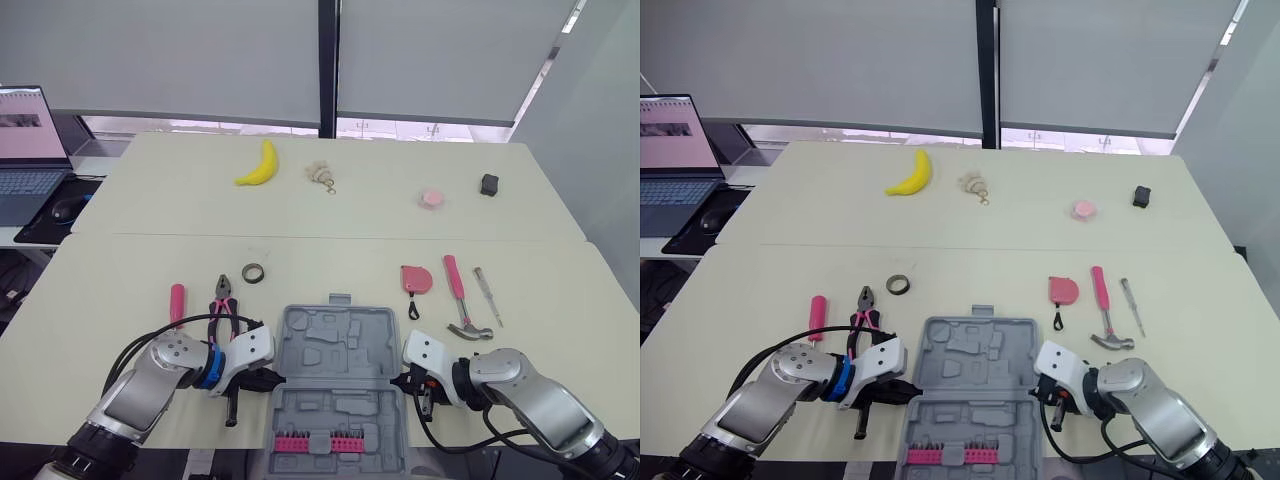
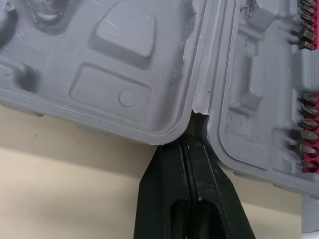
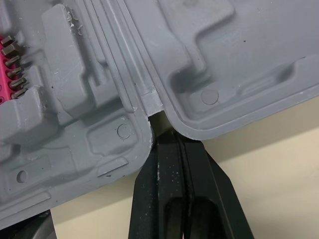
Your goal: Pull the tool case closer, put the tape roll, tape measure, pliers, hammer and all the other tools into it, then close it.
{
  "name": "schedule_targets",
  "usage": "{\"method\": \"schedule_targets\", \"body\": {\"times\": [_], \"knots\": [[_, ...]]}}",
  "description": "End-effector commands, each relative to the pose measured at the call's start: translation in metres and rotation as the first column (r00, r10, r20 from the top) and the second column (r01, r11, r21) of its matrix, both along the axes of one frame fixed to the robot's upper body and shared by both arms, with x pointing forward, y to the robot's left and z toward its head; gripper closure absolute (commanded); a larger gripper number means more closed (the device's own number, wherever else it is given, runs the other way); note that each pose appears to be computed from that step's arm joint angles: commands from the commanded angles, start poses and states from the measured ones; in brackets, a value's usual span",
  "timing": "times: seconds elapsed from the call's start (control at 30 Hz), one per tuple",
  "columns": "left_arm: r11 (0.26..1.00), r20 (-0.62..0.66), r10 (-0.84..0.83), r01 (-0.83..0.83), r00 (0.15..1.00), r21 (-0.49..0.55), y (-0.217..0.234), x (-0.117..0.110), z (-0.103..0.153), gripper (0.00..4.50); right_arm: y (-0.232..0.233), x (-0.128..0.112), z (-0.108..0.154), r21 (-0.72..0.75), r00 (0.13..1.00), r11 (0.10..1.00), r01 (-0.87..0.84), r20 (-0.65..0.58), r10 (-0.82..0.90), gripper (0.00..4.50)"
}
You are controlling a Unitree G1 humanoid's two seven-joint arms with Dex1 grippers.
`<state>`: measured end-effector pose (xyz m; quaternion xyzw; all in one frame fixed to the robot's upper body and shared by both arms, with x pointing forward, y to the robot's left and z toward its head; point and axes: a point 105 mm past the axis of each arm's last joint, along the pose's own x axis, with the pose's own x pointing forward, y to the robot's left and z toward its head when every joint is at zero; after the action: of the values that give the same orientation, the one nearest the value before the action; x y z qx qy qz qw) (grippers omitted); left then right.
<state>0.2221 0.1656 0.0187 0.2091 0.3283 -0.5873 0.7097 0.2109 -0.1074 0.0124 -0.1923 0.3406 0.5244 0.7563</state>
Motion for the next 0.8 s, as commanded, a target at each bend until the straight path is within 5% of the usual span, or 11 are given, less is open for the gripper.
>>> {"method": "schedule_targets", "body": {"times": [0.03,0.43,0.8], "knots": [[1.0,0.026,-0.004,0.005,1.0,-0.027,-0.004,0.005,0.005,4.5,0.002,-0.002,0.005,0.04,1.0,0.999,0.014,0.0,-0.014,4.49],[0.996,0.079,0.085,-0.084,0.993,-0.018,0.018,0.02,0.014,4.5,-0.031,0.005,0.022,0.043,0.986,0.987,0.152,0.058,-0.154,4.49],[0.926,0.208,0.347,-0.298,0.915,-0.233,0.062,0.038,0.062,4.5,-0.066,0.01,0.062,0.152,0.915,0.939,0.308,0.223,-0.336,4.49]]}}
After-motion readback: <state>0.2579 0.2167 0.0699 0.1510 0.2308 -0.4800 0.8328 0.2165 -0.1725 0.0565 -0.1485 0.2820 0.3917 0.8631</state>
